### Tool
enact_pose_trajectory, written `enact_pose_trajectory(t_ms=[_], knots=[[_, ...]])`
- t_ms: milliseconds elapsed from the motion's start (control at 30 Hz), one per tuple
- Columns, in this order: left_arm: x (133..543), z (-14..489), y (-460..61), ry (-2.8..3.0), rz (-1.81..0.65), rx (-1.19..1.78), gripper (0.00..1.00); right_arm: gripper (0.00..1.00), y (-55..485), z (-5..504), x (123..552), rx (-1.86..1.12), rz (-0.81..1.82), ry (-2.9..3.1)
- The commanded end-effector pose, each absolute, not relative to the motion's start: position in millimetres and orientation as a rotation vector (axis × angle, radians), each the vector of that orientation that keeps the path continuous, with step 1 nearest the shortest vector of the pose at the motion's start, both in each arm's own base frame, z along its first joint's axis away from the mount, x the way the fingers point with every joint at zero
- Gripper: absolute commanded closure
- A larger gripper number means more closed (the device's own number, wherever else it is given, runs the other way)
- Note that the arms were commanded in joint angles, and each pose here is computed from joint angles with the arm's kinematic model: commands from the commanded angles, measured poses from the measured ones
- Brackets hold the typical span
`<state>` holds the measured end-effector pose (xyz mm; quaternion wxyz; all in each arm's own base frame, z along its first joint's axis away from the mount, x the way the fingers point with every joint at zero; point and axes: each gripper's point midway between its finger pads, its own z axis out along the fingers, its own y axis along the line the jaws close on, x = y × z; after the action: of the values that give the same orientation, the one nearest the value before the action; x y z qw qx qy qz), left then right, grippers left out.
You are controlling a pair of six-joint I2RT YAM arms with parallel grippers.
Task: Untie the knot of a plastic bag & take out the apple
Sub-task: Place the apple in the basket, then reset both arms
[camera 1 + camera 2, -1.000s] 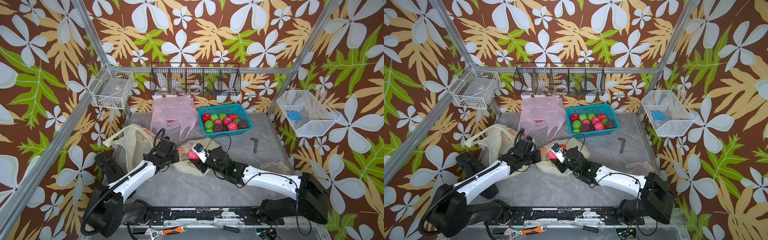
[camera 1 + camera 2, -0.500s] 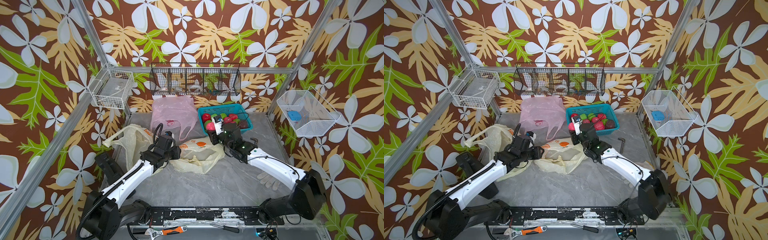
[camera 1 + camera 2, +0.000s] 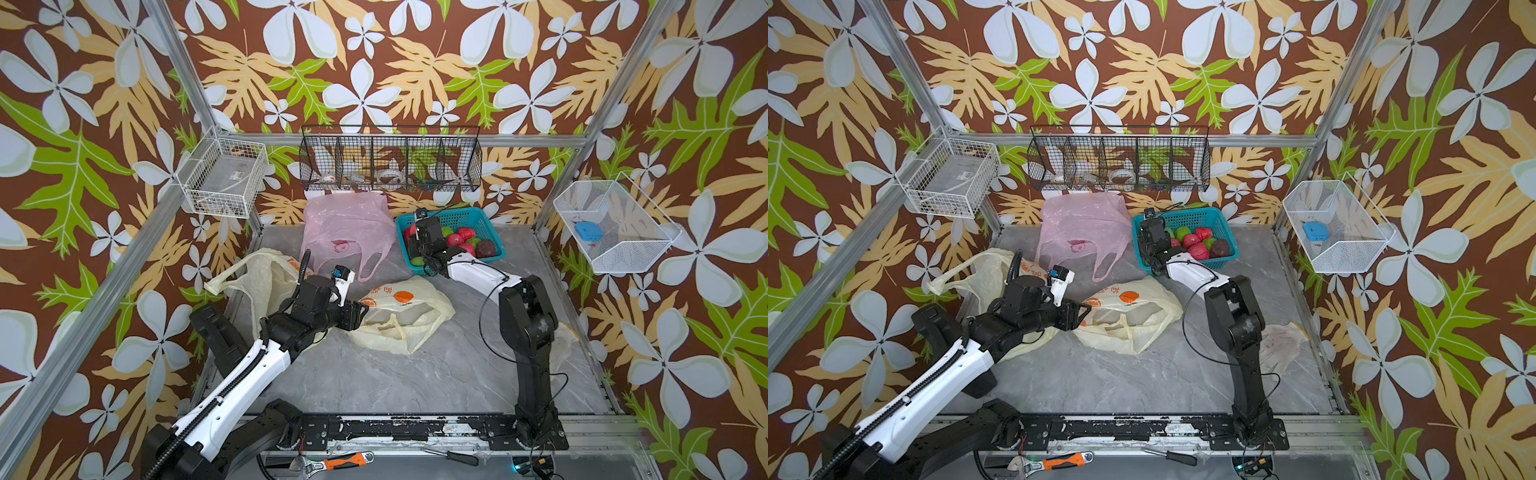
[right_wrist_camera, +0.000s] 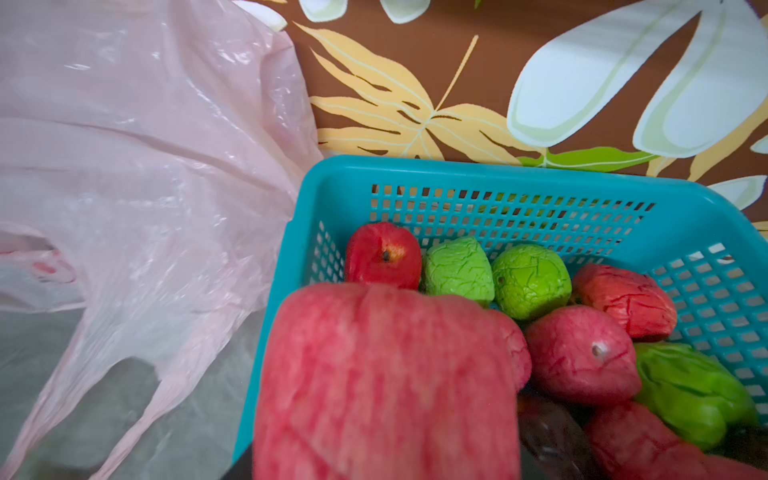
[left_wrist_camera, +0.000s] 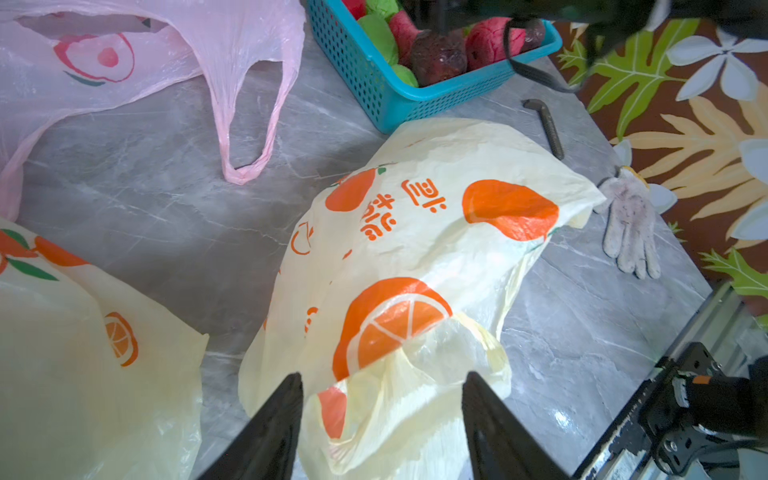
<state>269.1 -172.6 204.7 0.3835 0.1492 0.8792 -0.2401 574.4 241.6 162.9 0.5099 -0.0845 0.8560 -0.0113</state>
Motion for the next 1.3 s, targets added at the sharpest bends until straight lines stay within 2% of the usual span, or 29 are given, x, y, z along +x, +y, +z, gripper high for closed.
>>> enact_pose_trajectory(t_ms=[0, 100, 300, 467, 667, 900, 1033, 1167, 1267], knots=[[261, 212, -176, 2.205, -0.645, 0.444, 0.37, 0.36, 231, 156, 592, -0.199, -0.165, 2.066], [260, 219, -171, 2.179, -0.614, 0.441, 0.37, 0.31, 232, 154, 600, -0.207, -0.201, 2.076], [268, 227, -148, 2.132, -0.475, 0.349, 0.35, 0.28, 229, 176, 585, -0.193, -0.150, 2.047], [290, 247, -123, 2.070, -0.326, 0.181, 0.33, 0.28, 227, 204, 549, -0.221, -0.139, 2.017], [308, 273, -87, 1.940, -0.197, -0.101, 0.21, 0.28, 211, 239, 483, -0.220, -0.127, 1.957], [325, 268, -63, 1.821, -0.095, -0.262, 0.00, 0.21, 134, 236, 413, -0.051, -0.271, 1.929], [333, 261, -53, 1.824, 0.029, -0.264, 0.00, 0.08, 80, 208, 384, 0.121, -0.336, 1.951], [330, 247, -45, 1.818, 0.114, -0.227, 0.00, 0.00, 9, 187, 350, 0.448, -0.279, 1.875], [321, 233, -34, 1.766, 0.146, -0.256, 0.00, 0.00, -22, 186, 324, 0.565, -0.248, 1.716]])
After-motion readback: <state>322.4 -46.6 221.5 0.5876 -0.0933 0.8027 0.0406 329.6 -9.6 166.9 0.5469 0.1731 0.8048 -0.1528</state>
